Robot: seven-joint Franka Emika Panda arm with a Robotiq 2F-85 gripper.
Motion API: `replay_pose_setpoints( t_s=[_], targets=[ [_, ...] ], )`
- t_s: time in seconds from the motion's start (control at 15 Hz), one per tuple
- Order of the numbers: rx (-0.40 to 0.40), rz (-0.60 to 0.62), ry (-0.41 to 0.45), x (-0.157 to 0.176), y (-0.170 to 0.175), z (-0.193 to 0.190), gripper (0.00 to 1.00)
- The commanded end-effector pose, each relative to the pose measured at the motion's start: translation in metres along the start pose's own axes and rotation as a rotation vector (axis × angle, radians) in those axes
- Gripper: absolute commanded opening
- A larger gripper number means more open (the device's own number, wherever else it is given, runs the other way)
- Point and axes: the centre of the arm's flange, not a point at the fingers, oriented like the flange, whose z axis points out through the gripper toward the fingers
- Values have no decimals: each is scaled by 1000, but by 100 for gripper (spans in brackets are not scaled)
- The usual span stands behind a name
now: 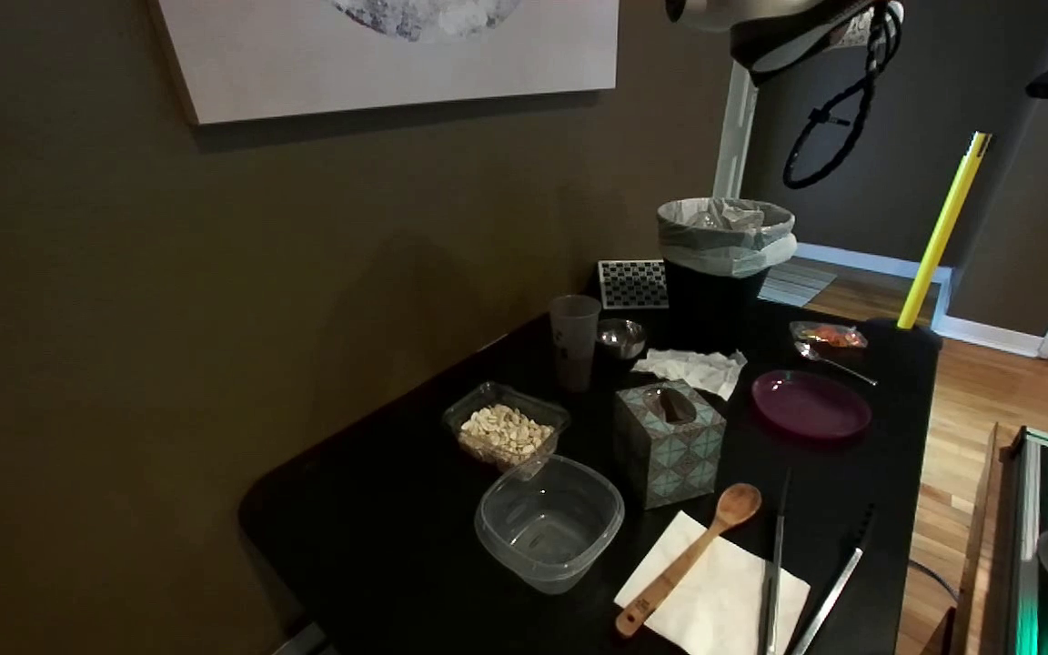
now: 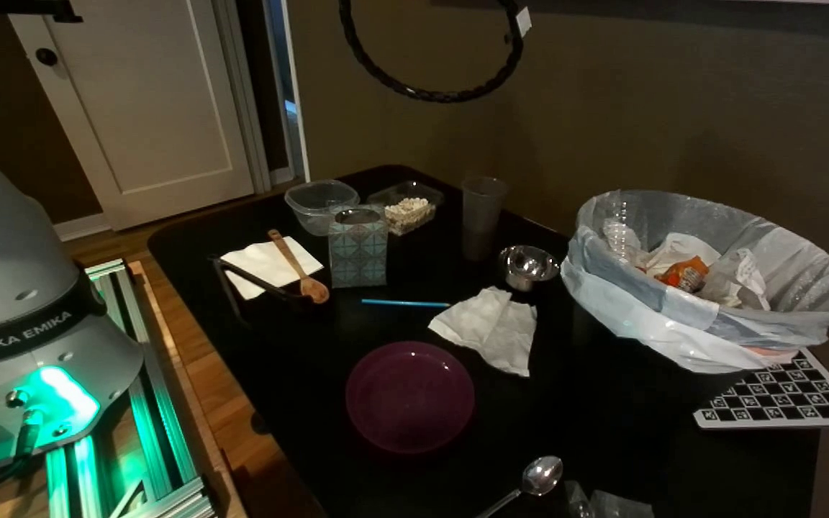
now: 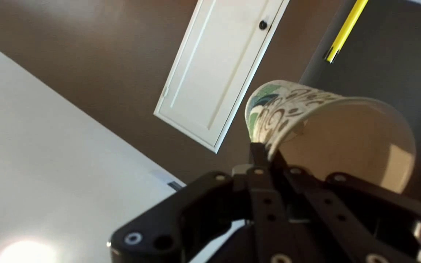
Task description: Put some contents from the clear container in the coffee cup then pour them out of the cup and into the bin.
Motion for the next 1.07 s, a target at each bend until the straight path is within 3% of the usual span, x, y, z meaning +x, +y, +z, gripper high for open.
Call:
replay_pose_setpoints(
  t_s=[0.0, 0.53, 1.0],
  targets=[
    [26, -10, -198, 4, 11, -3, 1],
    [106, -72, -603, -2, 29, -13, 1],
    [270, -218, -898, -23, 49, -36, 1]
  ],
)
